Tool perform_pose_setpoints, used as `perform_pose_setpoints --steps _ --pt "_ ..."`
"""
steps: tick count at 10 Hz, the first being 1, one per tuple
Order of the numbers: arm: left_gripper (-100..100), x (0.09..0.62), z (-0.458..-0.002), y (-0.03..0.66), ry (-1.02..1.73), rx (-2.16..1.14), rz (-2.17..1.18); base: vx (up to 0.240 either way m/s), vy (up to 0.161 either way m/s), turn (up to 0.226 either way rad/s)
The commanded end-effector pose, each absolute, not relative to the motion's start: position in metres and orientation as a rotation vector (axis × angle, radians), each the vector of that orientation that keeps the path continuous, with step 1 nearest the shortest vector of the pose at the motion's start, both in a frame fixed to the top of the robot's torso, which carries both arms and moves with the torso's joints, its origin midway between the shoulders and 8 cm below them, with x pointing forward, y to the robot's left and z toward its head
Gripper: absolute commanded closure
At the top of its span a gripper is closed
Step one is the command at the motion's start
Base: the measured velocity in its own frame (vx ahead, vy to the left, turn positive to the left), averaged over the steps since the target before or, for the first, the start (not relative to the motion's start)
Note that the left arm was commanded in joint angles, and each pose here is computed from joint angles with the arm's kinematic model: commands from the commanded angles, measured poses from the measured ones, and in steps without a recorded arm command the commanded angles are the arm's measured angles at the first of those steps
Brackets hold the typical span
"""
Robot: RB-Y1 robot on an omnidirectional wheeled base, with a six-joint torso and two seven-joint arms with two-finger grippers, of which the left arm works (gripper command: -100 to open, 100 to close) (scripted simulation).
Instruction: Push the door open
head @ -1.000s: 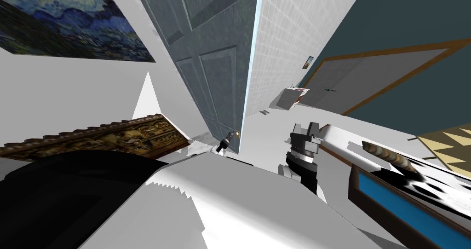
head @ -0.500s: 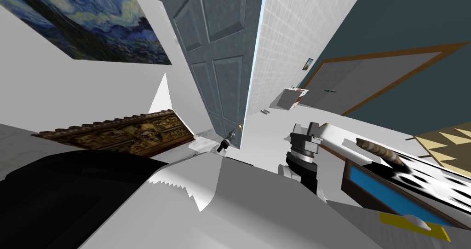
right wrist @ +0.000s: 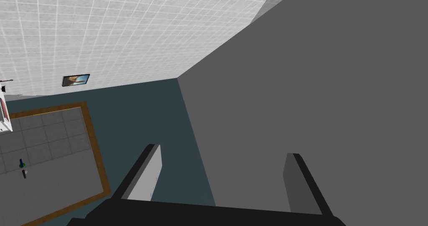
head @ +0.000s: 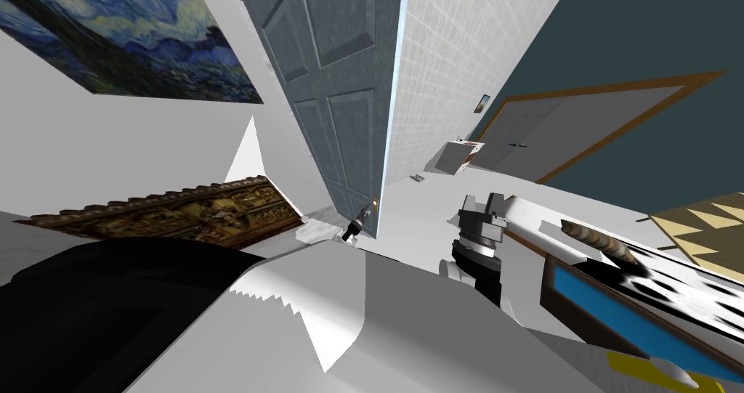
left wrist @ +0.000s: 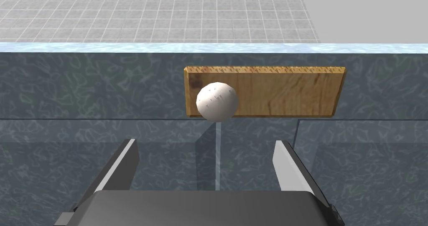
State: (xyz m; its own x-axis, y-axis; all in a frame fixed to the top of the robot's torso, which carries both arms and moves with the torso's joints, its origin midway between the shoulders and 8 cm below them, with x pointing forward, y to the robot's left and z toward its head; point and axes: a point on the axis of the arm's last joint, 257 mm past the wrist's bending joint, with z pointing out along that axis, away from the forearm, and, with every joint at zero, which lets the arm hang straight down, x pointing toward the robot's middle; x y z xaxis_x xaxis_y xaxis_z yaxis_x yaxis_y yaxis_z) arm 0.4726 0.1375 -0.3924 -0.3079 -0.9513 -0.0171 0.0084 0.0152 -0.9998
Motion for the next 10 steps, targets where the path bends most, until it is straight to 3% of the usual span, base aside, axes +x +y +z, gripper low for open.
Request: perform_pose_setpoints --steps 1,4,5,10 --pt "-100 0.4721 -0.3921 0.1381 1.433 -1.027 -1.425 0.257 -0.069 -0.027" --pt "-100 0.4716 -0.3918 0.1375 1.427 -1.028 -1.426 0.164 -0.048 -0.011" --pt "100 0.4716 -0.3918 0.1375 1.427 -1.028 -1.426 -0.013 0.004 -0.007" --pt "100 0.4716 -0.3918 0.1375 1.427 -1.028 -1.426 -0.014 0.006 -0.002"
